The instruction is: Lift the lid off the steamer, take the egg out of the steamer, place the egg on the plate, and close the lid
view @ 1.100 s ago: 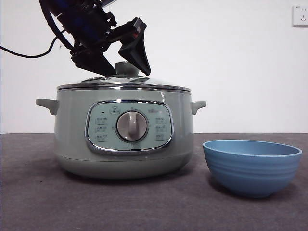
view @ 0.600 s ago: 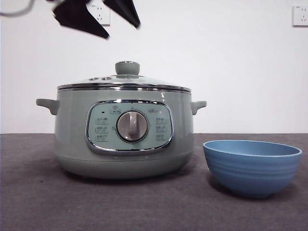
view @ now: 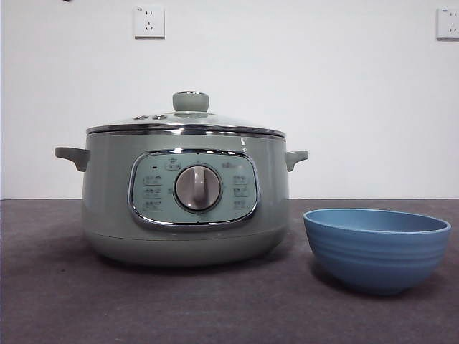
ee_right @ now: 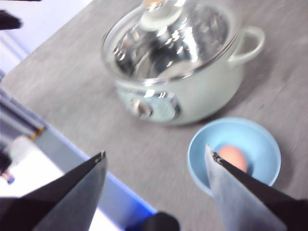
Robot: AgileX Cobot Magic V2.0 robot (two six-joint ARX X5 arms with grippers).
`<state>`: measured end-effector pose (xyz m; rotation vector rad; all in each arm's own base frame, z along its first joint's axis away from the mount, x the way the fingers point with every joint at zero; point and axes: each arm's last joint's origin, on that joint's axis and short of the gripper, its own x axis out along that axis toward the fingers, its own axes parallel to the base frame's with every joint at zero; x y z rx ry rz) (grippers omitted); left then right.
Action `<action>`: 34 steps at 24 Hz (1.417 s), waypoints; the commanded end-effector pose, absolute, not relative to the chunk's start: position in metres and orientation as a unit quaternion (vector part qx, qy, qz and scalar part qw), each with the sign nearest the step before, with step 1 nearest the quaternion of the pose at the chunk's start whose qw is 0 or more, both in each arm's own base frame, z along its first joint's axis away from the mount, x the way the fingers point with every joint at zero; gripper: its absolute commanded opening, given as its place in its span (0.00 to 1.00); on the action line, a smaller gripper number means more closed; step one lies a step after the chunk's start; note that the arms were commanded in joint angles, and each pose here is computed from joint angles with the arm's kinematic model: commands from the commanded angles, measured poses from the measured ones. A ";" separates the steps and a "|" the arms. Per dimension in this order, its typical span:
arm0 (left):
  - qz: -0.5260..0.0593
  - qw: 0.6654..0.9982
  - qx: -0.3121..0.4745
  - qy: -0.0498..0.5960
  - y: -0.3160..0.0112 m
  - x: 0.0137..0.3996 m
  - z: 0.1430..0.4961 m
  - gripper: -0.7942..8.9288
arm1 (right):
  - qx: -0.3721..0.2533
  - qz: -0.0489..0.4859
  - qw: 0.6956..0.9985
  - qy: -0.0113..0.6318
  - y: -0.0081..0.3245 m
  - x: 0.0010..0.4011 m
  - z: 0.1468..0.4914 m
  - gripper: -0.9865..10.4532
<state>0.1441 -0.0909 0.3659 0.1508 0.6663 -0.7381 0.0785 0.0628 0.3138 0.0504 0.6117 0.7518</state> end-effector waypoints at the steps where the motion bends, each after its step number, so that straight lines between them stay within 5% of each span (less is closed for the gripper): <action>1: -0.358 0.863 0.069 0.349 -0.085 0.133 0.363 0.56 | 0.021 0.359 0.879 0.314 0.062 0.077 0.309 0.39; 4: -0.354 0.850 0.074 0.382 -0.081 0.126 0.358 0.49 | 0.016 0.354 0.872 0.338 0.060 0.074 0.305 0.39; 6: -0.352 0.846 0.076 0.393 -0.080 0.125 0.357 0.33 | 0.014 0.352 0.870 0.344 0.060 0.074 0.304 0.38; 9: -0.352 0.845 0.076 0.395 -0.080 0.124 0.356 0.07 | 0.013 0.351 0.869 0.350 0.059 0.073 0.303 0.20; 11: -0.352 0.845 0.076 0.395 -0.080 0.124 0.356 0.07 | 0.012 0.351 0.868 0.352 0.059 0.073 0.303 0.07; 34: -0.350 0.847 0.077 0.392 -0.080 0.125 0.357 0.08 | 0.012 0.348 0.869 0.351 0.059 0.073 0.303 0.09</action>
